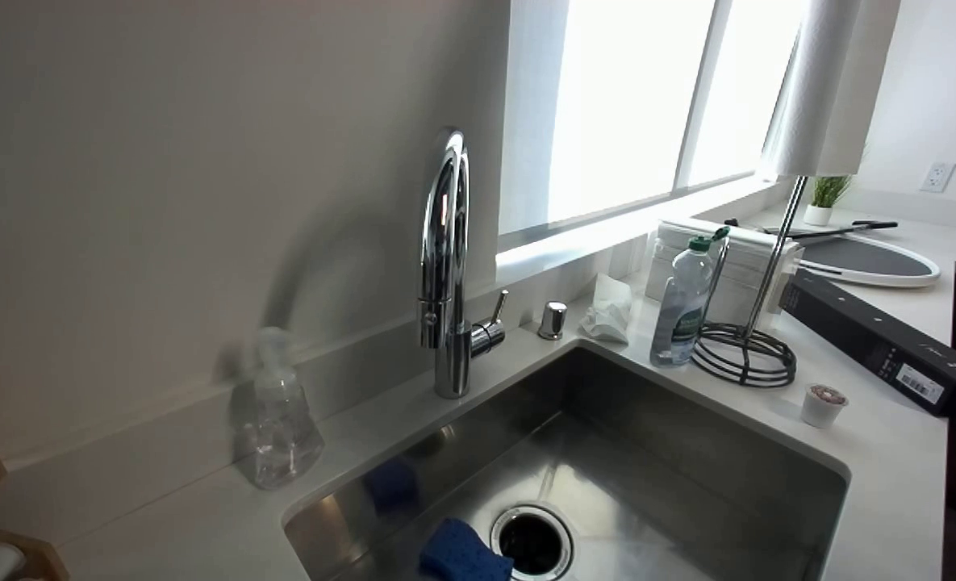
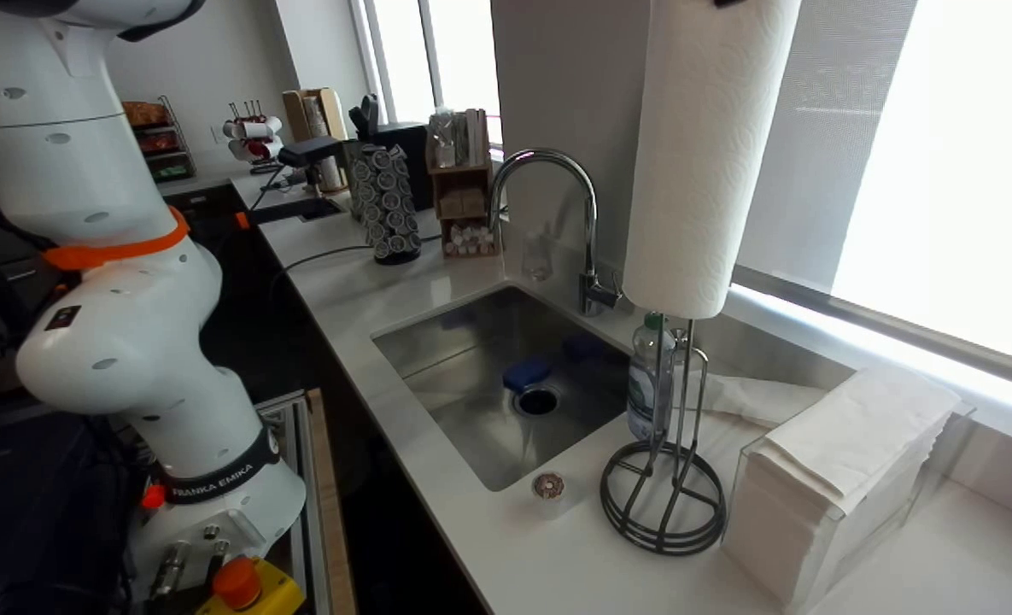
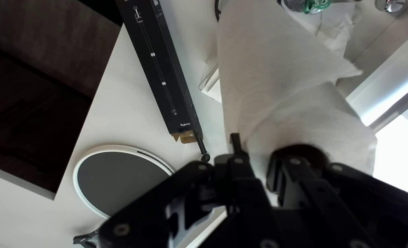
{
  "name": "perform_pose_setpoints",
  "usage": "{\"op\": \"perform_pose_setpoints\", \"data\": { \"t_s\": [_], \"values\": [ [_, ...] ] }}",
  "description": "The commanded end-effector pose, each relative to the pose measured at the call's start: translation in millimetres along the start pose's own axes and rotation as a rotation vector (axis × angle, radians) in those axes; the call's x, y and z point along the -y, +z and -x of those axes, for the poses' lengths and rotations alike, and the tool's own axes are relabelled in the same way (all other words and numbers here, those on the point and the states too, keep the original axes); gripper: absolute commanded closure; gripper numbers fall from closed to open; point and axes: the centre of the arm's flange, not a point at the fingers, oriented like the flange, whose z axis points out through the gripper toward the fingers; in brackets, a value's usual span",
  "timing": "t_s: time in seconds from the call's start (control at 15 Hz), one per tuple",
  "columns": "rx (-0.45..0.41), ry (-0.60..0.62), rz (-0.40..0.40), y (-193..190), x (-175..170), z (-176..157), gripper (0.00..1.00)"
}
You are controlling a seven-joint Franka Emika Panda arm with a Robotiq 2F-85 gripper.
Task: Pick up the paper towel roll and place it on the paper towel holder
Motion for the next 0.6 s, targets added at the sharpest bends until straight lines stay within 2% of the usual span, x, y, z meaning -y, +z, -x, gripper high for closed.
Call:
{"op": "perform_pose_setpoints", "data": {
  "t_s": [0.0, 0.53],
  "values": [
    [-0.026, -0.019, -0.045, 18.1, -11.3, 35.4, 0.96],
    [-0.033, -0.041, -0.082, 60.3, -27.8, 67.3, 0.96]
  ]
}}
